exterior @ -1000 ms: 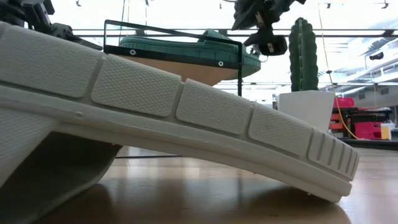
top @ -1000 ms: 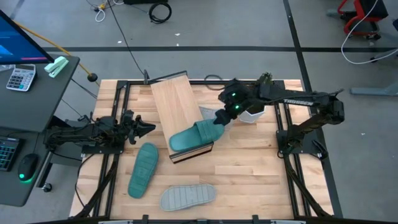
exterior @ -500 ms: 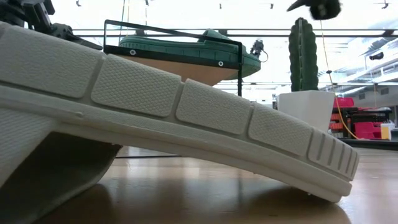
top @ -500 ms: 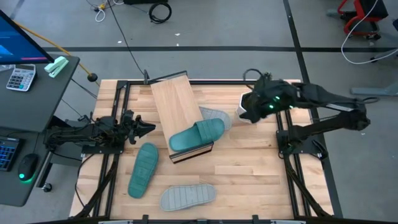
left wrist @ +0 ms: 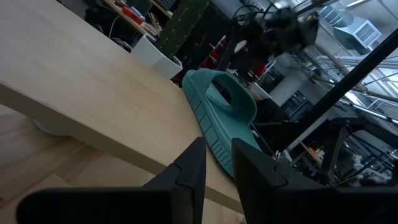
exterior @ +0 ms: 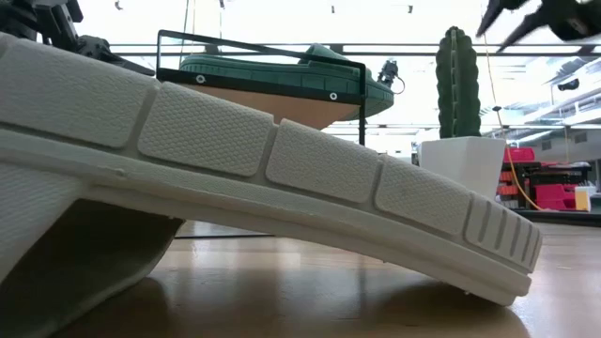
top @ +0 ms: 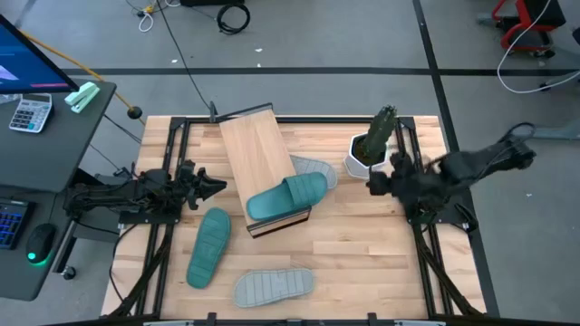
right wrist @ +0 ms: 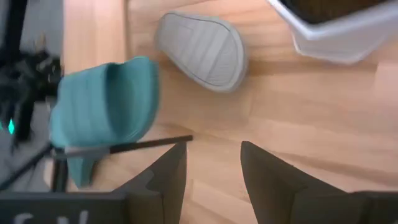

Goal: Pick and place slides into the shelf
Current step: Put the top white slipper on the shelf

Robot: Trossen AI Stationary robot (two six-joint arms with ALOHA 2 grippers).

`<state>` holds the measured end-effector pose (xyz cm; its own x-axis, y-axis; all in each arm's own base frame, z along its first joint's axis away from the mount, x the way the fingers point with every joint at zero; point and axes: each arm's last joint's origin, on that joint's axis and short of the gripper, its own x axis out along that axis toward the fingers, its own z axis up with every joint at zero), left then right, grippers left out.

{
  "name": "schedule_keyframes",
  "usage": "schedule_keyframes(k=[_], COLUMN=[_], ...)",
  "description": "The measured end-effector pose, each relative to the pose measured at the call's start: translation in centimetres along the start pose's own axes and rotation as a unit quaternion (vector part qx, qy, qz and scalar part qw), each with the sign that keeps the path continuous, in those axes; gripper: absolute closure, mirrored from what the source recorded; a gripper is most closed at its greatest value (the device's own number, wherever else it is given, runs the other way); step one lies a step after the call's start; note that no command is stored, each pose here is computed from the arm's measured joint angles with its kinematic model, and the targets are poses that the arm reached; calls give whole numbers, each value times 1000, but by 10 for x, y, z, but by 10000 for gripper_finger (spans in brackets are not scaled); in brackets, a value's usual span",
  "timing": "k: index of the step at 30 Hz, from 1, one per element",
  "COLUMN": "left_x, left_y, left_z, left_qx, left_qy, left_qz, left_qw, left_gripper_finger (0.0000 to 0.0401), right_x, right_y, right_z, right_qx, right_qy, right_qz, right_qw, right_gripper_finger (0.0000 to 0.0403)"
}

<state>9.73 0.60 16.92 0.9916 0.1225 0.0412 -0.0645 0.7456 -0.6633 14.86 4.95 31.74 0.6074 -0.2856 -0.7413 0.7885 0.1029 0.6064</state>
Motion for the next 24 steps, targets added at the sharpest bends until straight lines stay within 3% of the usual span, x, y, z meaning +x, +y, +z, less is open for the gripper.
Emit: schedule_keyframes(k=[5,10,24], left_x=[0,0,0], left_y=[0,0,0], left_z=[0,0,1], left_qx=[-2,-16,-56], left_qy=[0,-1,-4], left_qz=[0,0,-2], left_qw=[1000,1000,998], left_gripper_finger=[319,315,314], right_x=[31,61,111], right_y=[-26,-32,-44], right_z=[-34,-54,-74], right_qx=[100,123,115], right_qy=[-82,-134,-166], right_qz=[66,125,84], right_qw=[989,975,976], right_gripper_finger=[245,245,245])
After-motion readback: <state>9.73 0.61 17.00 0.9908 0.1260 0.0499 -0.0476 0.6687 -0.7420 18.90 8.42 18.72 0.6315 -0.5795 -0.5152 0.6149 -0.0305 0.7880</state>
